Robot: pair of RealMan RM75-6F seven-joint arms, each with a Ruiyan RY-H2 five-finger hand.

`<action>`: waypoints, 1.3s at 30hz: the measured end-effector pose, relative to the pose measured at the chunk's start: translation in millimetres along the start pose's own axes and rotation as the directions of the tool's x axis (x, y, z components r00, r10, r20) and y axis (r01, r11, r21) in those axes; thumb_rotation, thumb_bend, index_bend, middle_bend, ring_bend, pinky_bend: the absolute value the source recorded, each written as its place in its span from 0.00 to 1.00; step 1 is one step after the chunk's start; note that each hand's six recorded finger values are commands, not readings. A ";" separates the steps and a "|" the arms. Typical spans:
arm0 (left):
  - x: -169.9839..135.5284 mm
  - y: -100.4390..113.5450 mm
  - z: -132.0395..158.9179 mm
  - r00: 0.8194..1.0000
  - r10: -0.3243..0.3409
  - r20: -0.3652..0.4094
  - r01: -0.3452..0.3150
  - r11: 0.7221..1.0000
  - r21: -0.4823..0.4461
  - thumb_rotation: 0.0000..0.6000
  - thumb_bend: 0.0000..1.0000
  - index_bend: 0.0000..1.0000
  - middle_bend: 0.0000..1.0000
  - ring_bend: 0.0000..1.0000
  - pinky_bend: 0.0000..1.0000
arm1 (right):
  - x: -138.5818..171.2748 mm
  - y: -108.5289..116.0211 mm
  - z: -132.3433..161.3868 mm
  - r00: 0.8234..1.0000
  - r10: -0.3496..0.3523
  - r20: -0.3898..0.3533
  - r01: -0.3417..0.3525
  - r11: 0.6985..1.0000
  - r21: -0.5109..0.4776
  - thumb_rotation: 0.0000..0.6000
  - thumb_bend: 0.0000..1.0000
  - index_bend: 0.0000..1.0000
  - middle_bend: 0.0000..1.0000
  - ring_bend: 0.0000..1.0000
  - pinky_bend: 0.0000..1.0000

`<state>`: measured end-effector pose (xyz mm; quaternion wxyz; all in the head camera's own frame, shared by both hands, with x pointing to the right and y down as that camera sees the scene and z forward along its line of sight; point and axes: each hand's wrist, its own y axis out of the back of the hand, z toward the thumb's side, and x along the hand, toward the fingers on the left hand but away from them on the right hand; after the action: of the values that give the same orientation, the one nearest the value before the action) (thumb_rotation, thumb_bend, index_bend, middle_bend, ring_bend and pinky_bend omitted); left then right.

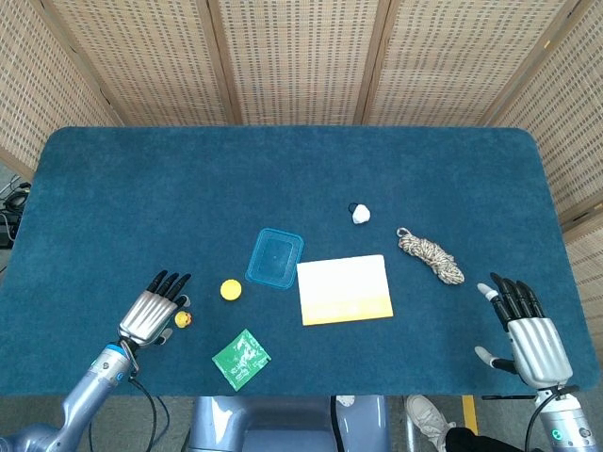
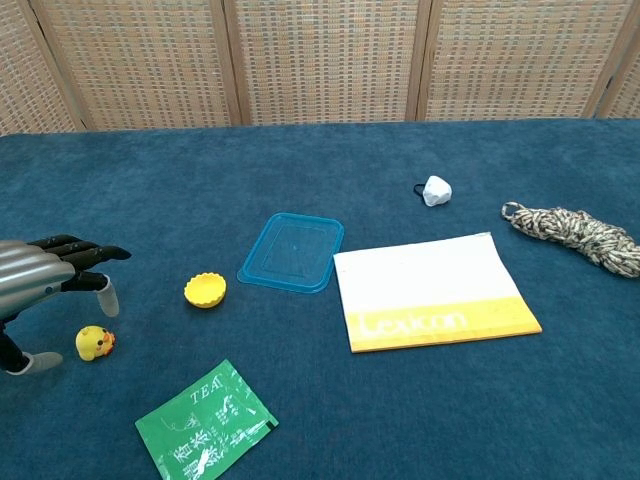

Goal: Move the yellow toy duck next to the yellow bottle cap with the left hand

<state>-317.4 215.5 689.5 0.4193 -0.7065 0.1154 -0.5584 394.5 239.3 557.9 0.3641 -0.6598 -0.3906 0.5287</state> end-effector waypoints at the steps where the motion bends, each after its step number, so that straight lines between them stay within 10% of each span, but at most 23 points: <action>1: 0.8 -0.4 1.0 1.000 -0.002 0.002 0.002 1.000 0.002 1.00 0.29 0.34 0.00 0.00 0.00 | -0.1 -0.1 -0.1 1.000 0.000 0.000 0.000 1.000 0.000 1.00 0.00 0.11 0.00 0.00 0.00; 39: 4.4 -10.3 11.7 0.999 -0.031 0.014 0.031 0.999 0.012 1.00 0.34 0.50 0.00 0.00 0.00 | -0.7 -0.6 -0.3 1.000 -0.002 0.001 0.002 1.000 -0.002 1.00 0.00 0.11 0.00 0.00 0.00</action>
<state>-308.6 224.6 699.7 0.4157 -0.7095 0.0982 -0.5605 394.6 238.9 558.7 0.3638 -0.6595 -0.3921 0.5282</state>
